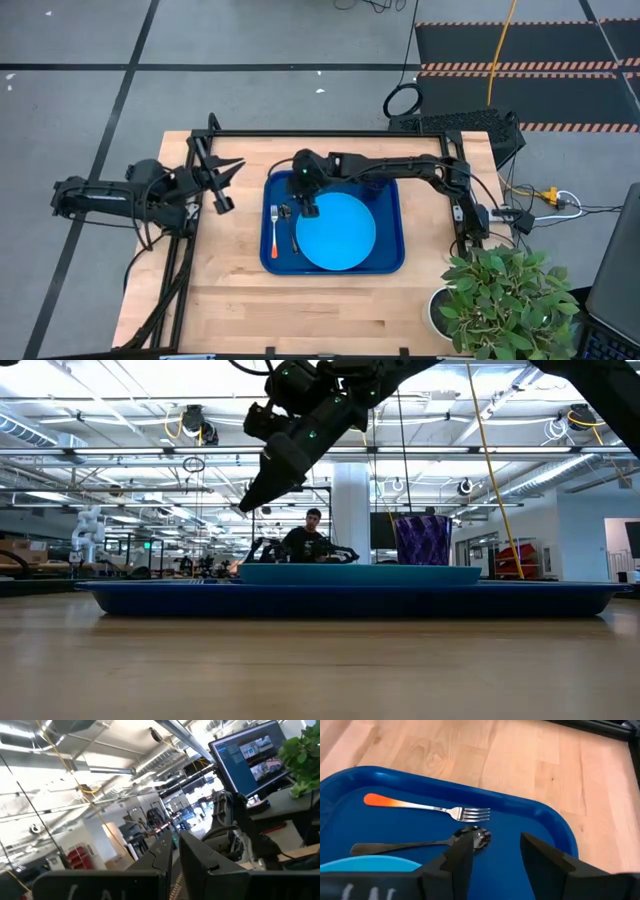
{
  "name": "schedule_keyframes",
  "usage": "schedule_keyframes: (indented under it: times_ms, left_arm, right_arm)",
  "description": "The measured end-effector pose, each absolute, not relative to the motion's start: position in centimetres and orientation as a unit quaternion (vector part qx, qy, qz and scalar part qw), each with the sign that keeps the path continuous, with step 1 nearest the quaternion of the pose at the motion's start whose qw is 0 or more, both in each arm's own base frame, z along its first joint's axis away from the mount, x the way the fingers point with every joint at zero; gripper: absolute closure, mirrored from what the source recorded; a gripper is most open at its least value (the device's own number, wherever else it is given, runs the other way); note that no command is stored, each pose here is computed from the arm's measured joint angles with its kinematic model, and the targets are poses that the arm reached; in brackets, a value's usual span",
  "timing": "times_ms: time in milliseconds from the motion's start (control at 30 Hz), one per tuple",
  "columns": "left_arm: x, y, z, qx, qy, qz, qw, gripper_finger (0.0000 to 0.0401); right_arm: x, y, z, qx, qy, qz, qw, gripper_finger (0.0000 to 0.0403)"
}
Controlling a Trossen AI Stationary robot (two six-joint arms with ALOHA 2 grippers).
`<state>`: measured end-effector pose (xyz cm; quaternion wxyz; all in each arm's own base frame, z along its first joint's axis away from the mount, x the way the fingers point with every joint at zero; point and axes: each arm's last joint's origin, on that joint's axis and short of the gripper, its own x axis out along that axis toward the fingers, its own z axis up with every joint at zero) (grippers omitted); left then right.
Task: Pick and place plate/cup/fork/spoon on tray
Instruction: Adjust the blue fork and black spoon on the blue serving tray
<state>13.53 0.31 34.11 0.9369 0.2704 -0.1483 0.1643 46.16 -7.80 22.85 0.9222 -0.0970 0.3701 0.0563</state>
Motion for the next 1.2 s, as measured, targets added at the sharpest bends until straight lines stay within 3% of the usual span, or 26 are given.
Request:
schedule_keyframes:
  times_ms: [200,533,933,1200]
  left_arm:
    - [13.6,0.6,34.0,0.297,-0.135,0.184,0.927,0.0364]
    - [14.2,2.1,34.2,0.274,-0.021,0.218,0.936,0.0364]
    - [16.7,2.5,32.8,0.269,0.048,0.199,0.941,0.0364]
    - [16.8,2.4,32.8,0.243,0.044,0.196,0.949,0.0364]
  right_arm:
    - [46.6,-8.5,22.8,-0.097,0.35,0.047,0.931,0.0245]
    - [47.7,-9.3,17.9,-0.098,0.386,0.058,0.915,0.0245]
    - [47.9,-9.1,17.9,-0.08,0.367,0.084,0.923,0.0245]
    - [47.8,-8.4,17.2,-0.095,0.364,0.096,0.922,0.0245]
